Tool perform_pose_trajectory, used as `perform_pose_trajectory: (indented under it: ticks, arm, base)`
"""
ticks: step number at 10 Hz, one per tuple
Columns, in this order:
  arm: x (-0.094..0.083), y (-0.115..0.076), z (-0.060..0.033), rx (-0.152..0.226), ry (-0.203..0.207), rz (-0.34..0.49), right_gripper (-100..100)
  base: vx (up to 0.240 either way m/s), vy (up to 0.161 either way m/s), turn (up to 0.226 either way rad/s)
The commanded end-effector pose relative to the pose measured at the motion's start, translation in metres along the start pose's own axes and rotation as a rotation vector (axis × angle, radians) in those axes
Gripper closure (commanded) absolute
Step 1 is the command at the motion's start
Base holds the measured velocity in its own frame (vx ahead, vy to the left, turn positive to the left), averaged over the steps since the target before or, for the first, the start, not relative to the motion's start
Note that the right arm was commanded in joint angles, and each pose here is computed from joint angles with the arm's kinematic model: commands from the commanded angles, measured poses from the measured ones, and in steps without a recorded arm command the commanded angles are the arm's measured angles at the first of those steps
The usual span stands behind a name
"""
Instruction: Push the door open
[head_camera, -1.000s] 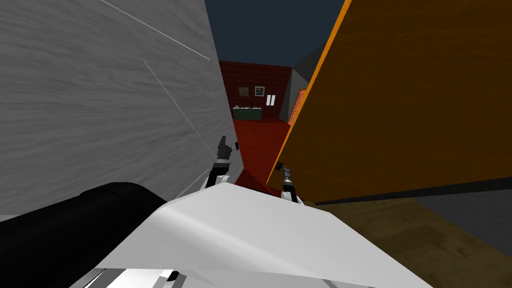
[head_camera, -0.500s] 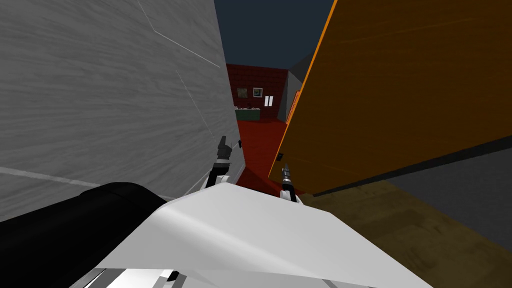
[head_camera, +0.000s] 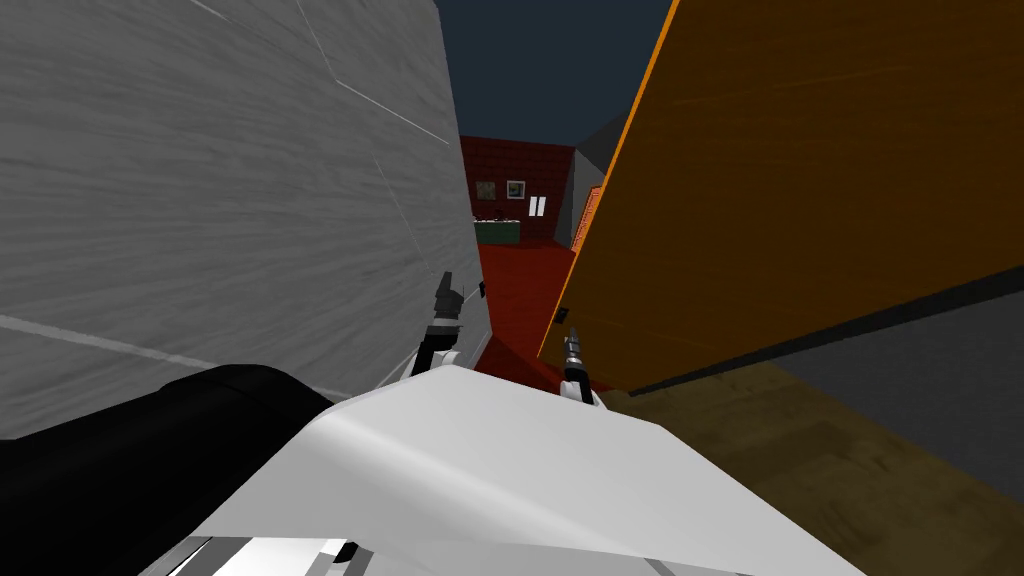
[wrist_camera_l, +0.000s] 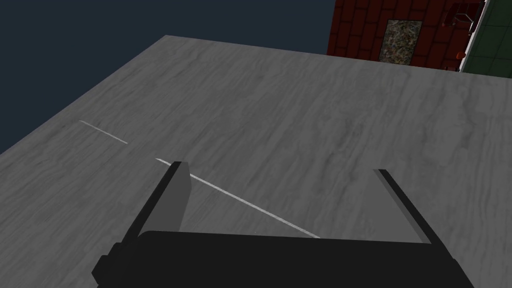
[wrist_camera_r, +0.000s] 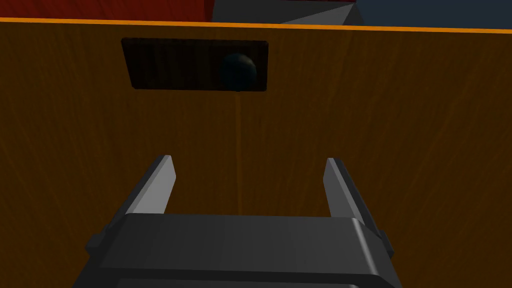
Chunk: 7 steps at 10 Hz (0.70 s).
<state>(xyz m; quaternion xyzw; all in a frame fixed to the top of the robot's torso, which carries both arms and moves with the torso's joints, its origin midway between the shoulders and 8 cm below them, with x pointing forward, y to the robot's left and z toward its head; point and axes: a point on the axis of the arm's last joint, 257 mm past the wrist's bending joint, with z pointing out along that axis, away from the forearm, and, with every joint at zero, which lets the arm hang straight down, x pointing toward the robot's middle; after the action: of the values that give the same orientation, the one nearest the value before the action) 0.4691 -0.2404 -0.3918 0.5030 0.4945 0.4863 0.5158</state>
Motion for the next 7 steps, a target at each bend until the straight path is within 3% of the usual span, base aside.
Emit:
perform_pose_trajectory:
  ticks: [1, 7]
  arm:
    - [-0.0025, 0.0005, -0.0006, -0.003, -0.004, -0.003, -100]
    - [-0.0021, 0.0004, -0.0045, -0.012, -0.019, 0.004, -100]
  base:
    - [0.248, 0.006, 0.02]
    - [0.216, -0.008, 0.027]
